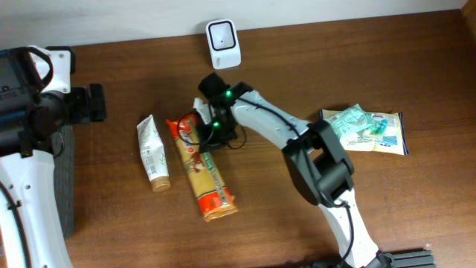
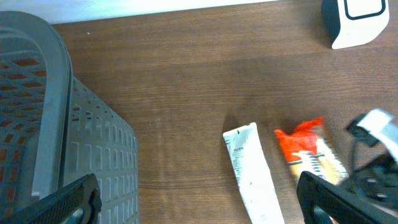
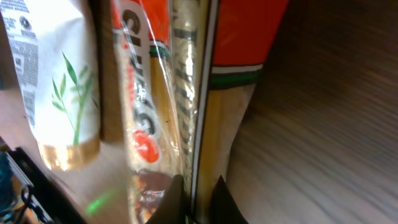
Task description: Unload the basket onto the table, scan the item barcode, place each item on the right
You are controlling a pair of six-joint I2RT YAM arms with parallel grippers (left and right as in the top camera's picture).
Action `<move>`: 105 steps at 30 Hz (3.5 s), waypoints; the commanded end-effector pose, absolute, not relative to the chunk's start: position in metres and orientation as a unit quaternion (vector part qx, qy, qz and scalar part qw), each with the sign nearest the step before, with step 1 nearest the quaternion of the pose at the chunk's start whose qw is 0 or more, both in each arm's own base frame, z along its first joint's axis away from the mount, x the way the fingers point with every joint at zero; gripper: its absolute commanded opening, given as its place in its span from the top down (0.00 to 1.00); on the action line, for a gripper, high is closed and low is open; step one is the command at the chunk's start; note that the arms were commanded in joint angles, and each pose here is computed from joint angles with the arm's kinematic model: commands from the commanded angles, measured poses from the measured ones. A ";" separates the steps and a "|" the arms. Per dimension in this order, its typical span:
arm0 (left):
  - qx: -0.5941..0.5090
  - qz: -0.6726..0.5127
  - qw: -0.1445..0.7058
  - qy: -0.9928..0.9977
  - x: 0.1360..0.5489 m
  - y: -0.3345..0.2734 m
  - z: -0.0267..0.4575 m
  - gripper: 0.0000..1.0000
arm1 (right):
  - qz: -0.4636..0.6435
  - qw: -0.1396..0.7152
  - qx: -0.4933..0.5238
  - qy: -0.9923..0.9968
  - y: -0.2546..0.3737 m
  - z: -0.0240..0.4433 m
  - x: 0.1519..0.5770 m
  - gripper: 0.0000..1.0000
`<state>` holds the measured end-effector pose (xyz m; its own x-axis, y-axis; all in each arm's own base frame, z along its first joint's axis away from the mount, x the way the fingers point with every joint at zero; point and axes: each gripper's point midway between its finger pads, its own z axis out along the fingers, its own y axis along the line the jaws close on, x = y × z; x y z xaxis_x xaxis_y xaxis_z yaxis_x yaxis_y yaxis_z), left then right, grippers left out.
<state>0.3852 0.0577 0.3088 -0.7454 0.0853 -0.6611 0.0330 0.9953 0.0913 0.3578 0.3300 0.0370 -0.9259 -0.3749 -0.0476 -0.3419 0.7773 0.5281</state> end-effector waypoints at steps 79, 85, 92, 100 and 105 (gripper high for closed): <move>0.038 0.037 0.360 0.931 0.383 0.057 0.313 0.01 | 0.138 0.040 0.130 -0.981 0.193 0.033 0.364 0.92; 0.038 0.037 0.360 0.931 0.383 0.057 0.313 0.01 | 0.110 0.041 0.118 -0.986 0.186 0.030 0.376 0.18; 0.038 0.037 0.360 0.931 0.383 0.057 0.313 0.01 | -0.090 0.075 0.145 -0.982 0.194 0.026 0.388 0.24; 0.038 0.037 0.360 0.931 0.383 0.057 0.313 0.01 | -0.258 0.096 0.155 -0.949 0.147 0.042 0.391 0.12; 0.038 0.037 0.360 0.931 0.383 0.057 0.313 0.01 | -0.314 0.151 0.139 -0.927 0.158 -0.004 0.344 0.18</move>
